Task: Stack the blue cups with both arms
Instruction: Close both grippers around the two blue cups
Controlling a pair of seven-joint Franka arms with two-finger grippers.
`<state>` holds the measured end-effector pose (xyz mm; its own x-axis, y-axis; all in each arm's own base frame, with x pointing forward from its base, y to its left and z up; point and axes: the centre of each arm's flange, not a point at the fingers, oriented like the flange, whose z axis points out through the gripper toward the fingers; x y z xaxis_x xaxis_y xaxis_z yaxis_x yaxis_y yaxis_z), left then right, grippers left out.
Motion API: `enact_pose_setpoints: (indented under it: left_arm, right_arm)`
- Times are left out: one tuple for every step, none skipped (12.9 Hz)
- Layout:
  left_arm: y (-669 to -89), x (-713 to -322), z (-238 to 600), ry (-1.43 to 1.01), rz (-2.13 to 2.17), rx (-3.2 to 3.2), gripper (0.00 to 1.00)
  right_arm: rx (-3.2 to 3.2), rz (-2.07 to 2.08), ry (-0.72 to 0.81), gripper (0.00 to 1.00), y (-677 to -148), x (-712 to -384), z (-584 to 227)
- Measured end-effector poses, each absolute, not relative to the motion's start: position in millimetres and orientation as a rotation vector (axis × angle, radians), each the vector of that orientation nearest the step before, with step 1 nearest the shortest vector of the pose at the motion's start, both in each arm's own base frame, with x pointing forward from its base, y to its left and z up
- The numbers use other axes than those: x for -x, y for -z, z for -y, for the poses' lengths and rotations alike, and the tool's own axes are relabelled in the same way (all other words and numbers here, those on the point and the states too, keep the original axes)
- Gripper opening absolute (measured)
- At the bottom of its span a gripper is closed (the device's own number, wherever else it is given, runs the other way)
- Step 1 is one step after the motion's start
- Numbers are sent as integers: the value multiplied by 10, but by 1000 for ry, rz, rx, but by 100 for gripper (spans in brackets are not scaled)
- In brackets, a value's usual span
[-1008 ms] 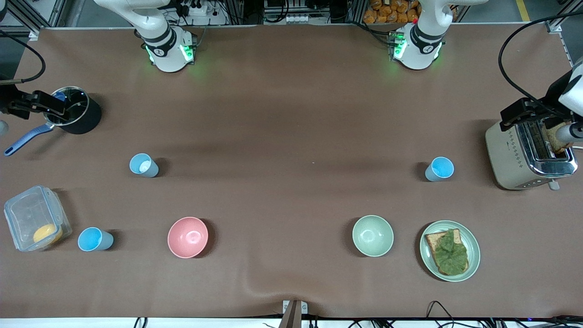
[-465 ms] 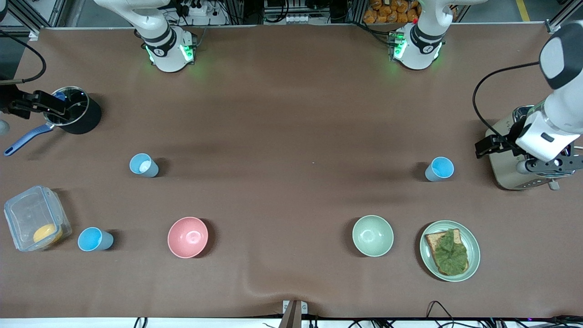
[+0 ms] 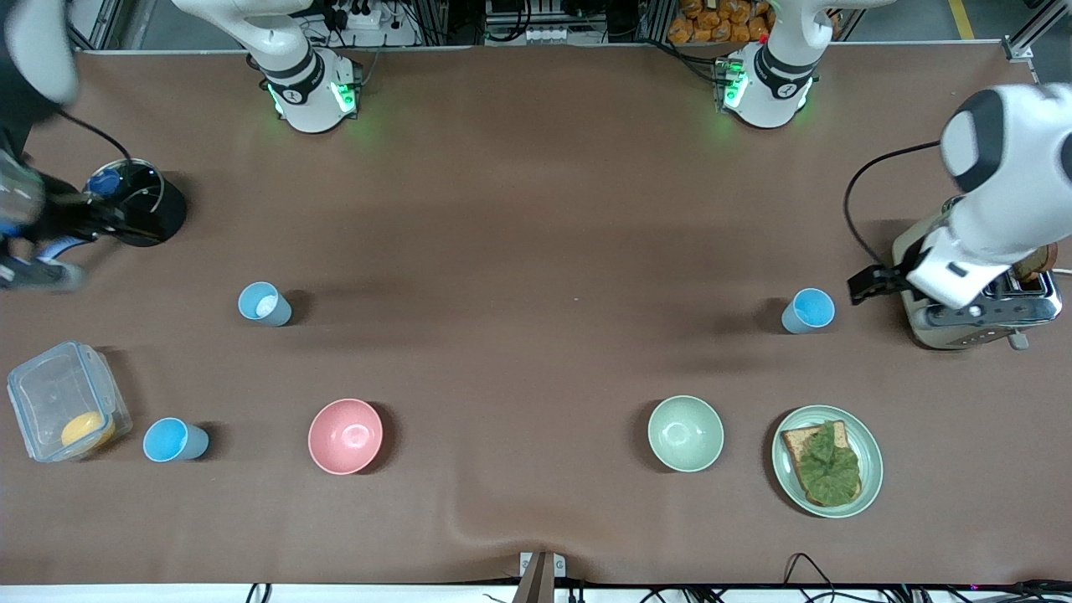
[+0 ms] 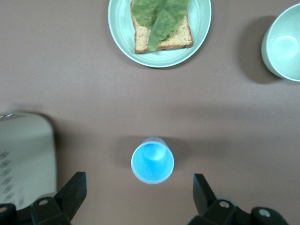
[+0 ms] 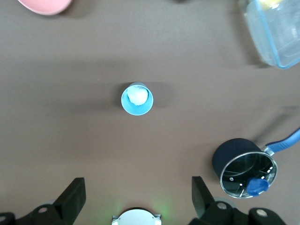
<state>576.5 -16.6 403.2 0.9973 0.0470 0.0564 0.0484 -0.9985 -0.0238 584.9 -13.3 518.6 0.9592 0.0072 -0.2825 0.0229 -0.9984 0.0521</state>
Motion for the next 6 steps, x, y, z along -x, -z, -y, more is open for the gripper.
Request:
enact_pose_setpoints:
  left_arm:
    - [-3803,-5727,156,96,69,3114,100]
    - [-3604,-5691,141,88,66,3114,100]
    - [-3447,-5668,125,69,68,3114,100]
    - [-3318,-5661,109,49,70,3113,100]
    - [-3196,-5666,92,29,74,3113,100]
    - [-3084,-5667,78,6,76,3112,100]
  right_arm:
    - [-3046,-19,470,100,-4930,-5947,163]
    - [-3042,-8,483,100,-4665,-6023,220]
    - [-3041,1,479,100,-4417,-6063,278]
    - [-3043,6,470,100,-4183,-6065,316]
    - [-3046,3,451,100,-3972,-6046,327]
    - [-3051,-3,418,100,-3775,-6023,323]
